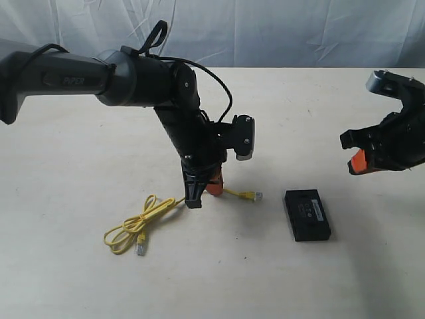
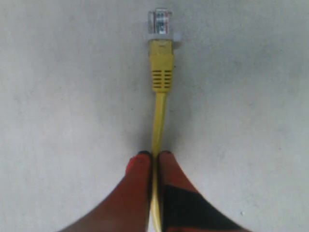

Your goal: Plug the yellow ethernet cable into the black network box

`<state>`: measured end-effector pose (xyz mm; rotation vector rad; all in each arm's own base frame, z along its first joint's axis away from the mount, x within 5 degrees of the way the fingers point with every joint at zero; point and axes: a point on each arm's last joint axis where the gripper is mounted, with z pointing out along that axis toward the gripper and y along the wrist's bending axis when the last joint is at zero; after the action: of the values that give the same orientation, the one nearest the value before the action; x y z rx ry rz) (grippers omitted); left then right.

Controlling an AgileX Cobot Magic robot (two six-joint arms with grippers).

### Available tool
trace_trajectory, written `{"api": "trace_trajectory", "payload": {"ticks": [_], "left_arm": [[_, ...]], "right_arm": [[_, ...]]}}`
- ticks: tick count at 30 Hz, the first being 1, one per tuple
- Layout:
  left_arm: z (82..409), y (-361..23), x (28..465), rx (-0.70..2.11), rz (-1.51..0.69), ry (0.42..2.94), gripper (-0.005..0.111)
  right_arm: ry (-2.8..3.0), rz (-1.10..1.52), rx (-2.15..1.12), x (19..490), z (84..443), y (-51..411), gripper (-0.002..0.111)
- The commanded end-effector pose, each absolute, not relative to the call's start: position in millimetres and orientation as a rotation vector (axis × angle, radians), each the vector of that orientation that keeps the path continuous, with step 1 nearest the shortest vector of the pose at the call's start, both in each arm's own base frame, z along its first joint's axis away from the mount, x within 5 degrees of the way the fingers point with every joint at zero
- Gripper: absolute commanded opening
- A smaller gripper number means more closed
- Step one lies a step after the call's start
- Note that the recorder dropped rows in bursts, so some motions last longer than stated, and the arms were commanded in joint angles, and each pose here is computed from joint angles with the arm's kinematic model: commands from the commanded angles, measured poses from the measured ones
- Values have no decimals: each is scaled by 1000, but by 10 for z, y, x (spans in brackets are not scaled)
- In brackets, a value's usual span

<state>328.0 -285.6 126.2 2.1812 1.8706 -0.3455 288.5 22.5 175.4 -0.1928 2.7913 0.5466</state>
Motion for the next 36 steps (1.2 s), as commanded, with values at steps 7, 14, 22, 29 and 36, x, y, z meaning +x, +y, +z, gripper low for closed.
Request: {"api": "trace_trajectory", "payload": {"ticks": [7,14,22,29,36], "left_arm": [[1302,-2863,3265,2170,-352,1870,0],[1302,-2863,3265,2170,-352,1870,0],[1302,-2863,3265,2170,-352,1870,0],[1312,-2886,3241,2139,-411,1895,0],[1351,-2937,3106,2105,-626,1982,0]], "right_arm": [[2881,838,-276,2882,1295,296,-1],[2910,862,-252,2887,1189,300,-1],[2915,880,-257,2875,1193,307,-1],[2918,894,-261,2867,1197,313,-1],[2917,891,-260,2868,1196,312,-1]]}}
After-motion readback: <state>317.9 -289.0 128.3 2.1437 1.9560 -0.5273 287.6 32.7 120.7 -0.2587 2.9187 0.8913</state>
